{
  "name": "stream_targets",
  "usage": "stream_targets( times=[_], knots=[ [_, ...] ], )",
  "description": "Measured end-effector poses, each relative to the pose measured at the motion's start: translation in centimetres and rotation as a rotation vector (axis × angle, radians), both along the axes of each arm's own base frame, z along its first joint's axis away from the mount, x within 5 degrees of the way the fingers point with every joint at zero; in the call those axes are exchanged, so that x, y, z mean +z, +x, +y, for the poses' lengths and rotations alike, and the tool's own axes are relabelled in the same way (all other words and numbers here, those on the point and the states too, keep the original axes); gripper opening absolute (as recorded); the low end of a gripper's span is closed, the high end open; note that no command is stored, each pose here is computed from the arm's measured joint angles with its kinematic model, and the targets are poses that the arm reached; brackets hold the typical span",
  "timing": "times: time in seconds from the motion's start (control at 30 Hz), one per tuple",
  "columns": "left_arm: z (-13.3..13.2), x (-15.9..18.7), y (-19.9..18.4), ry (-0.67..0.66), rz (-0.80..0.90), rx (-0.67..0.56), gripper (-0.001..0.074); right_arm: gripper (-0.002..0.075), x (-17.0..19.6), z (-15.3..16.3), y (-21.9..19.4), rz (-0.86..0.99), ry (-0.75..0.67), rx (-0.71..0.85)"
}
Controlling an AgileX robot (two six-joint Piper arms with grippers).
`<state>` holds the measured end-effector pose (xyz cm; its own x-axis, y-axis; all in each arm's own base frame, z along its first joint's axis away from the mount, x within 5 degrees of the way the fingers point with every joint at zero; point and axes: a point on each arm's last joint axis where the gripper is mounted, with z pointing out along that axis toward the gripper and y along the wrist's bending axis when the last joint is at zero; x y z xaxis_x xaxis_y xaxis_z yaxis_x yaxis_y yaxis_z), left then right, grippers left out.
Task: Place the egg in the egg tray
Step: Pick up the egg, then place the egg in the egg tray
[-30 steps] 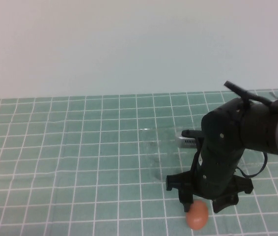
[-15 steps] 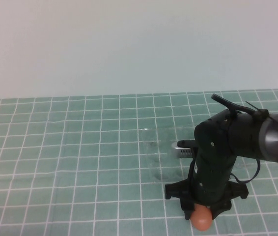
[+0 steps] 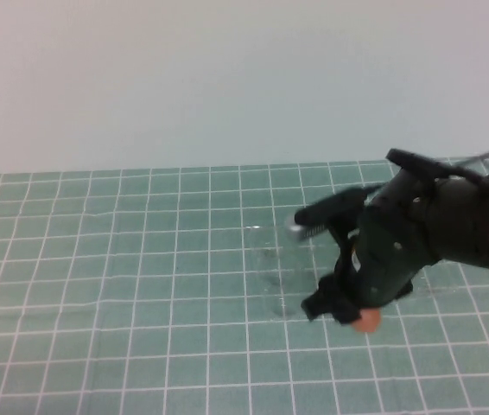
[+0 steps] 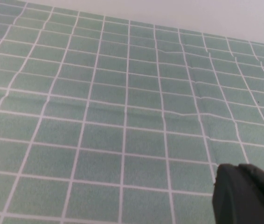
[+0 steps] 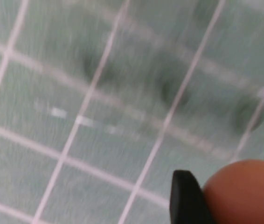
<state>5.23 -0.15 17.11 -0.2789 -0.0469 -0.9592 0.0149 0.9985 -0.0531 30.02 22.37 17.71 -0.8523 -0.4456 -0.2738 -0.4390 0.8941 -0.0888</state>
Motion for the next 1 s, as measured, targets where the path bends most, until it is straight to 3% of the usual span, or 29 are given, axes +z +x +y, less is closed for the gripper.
stream_targets(
  times=[0.23,0.43,1.0],
  knots=[
    [0.0,0.0,0.0,0.000,0.000,0.000,-0.0001,0.0359,5.0,0.4,0.8,-0.283,0.130,0.104],
    [0.0,0.0,0.0,0.000,0.000,0.000,-0.0001,0.0358,7.6,0.2,0.2,-0.414,0.240,0.143],
    [0.0,0.0,0.0,0.000,0.000,0.000,-0.0001,0.0358,6.1,-1.2,-4.2,-0.635,0.523,0.299]
  ],
)
